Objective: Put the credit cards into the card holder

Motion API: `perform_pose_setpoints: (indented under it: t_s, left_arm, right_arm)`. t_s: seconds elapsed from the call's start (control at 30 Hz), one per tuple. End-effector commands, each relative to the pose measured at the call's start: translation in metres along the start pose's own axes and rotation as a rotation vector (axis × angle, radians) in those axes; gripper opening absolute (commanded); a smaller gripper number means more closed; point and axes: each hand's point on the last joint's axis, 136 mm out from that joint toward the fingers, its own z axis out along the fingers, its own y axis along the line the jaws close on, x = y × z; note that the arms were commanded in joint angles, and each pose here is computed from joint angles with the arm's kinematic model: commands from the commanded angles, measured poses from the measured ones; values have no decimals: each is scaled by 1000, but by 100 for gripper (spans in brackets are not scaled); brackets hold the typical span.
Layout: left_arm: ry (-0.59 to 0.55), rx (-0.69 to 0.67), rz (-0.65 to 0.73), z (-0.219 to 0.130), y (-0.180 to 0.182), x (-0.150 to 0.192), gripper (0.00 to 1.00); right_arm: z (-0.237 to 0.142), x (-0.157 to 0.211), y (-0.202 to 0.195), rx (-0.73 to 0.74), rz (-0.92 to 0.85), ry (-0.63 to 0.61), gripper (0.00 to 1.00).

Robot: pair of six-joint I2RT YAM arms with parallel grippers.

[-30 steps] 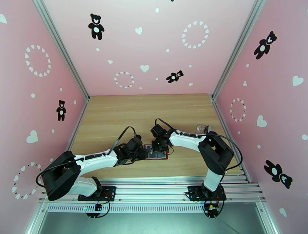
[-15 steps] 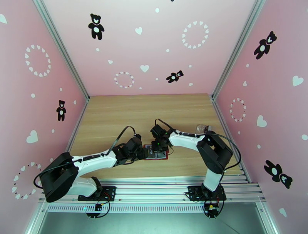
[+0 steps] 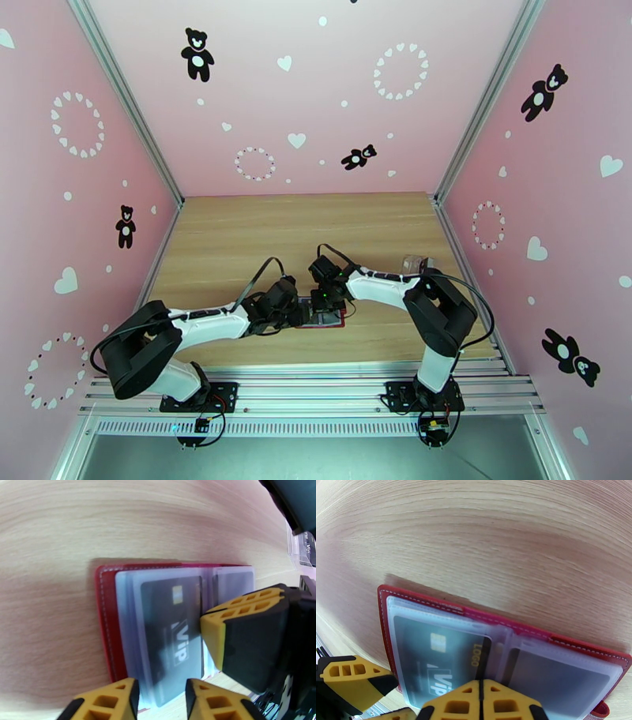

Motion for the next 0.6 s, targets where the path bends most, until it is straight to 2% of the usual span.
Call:
perform_pose_setpoints:
  t_s: [0.0,0.57]
  left_arm:
    - [-2,40,23,0,-13,-4,37]
    - [-7,-8,14,1,-1,-2,37]
  right_arm:
    - [16,19,-17,62,1,61,8]
    - [14,19,-16,56,1,57,8]
